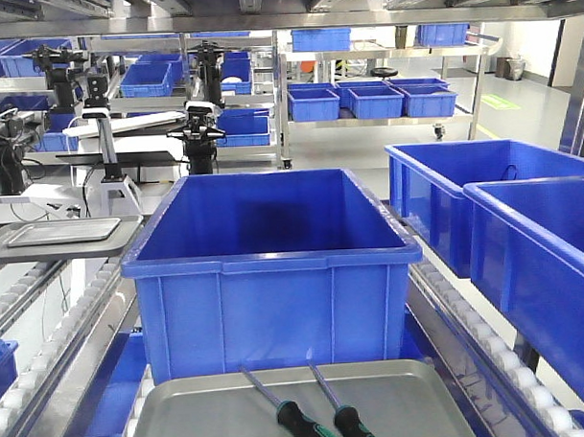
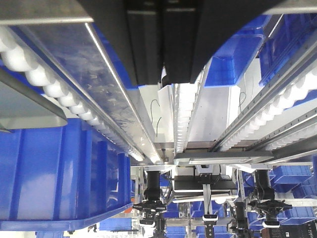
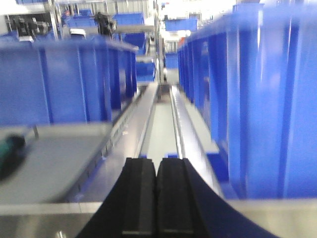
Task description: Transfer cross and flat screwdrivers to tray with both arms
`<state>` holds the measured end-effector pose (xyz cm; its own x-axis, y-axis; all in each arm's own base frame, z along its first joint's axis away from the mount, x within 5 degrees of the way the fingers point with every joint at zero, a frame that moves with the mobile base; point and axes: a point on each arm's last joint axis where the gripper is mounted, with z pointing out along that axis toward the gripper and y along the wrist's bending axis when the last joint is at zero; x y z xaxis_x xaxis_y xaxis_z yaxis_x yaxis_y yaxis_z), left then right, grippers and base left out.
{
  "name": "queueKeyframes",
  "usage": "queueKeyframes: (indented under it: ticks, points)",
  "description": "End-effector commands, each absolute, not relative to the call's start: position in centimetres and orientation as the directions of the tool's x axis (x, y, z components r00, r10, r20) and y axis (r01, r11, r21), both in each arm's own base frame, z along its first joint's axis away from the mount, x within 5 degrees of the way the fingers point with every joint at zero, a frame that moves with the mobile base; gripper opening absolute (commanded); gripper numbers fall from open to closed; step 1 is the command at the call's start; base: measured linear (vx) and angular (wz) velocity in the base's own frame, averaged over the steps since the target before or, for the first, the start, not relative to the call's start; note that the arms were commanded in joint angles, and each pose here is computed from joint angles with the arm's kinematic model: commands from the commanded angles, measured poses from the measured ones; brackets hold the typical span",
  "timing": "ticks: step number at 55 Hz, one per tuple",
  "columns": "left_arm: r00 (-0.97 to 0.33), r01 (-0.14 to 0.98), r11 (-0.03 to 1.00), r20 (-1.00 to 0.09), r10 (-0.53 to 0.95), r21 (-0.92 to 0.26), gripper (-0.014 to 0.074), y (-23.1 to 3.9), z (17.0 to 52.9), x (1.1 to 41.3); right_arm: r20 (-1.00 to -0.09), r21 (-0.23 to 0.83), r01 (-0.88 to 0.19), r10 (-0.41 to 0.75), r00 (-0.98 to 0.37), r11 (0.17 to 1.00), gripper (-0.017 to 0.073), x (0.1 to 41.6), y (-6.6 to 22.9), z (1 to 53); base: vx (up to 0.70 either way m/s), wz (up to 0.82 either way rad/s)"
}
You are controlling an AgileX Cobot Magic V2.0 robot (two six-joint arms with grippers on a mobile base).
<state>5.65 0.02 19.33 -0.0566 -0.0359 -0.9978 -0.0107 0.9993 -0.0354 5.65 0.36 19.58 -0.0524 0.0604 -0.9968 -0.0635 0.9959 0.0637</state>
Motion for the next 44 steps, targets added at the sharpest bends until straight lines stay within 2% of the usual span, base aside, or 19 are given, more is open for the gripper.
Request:
queueKeyframes:
  ticks: [1,7,44]
  points:
    - [0.065,-0.013,0.999,-0.997,-0.047,-0.048,-0.0006,0.07,21.03,5.44,-0.998,0.059,-0.063,0.059,0.004,0.996,-0.0011,5.66,0.35,19.57,0.0,0.0]
    - [0.065,-0.013,0.999,-0.997,-0.047,-0.048,-0.0006,0.07,21.03,5.44,-0.998,0.059,-0.059,0.057,-0.037,0.997,-0.0011,5.66,0.33,19.24,0.0,0.0]
    - [0.065,-0.013,0.999,-0.997,-0.047,-0.048,-0.0006,0.07,21.03,5.44,-0.998,0.059,-0.059,0.057,-0.036,0.997,-0.0011,5.66,0.33,19.25,0.0,0.0]
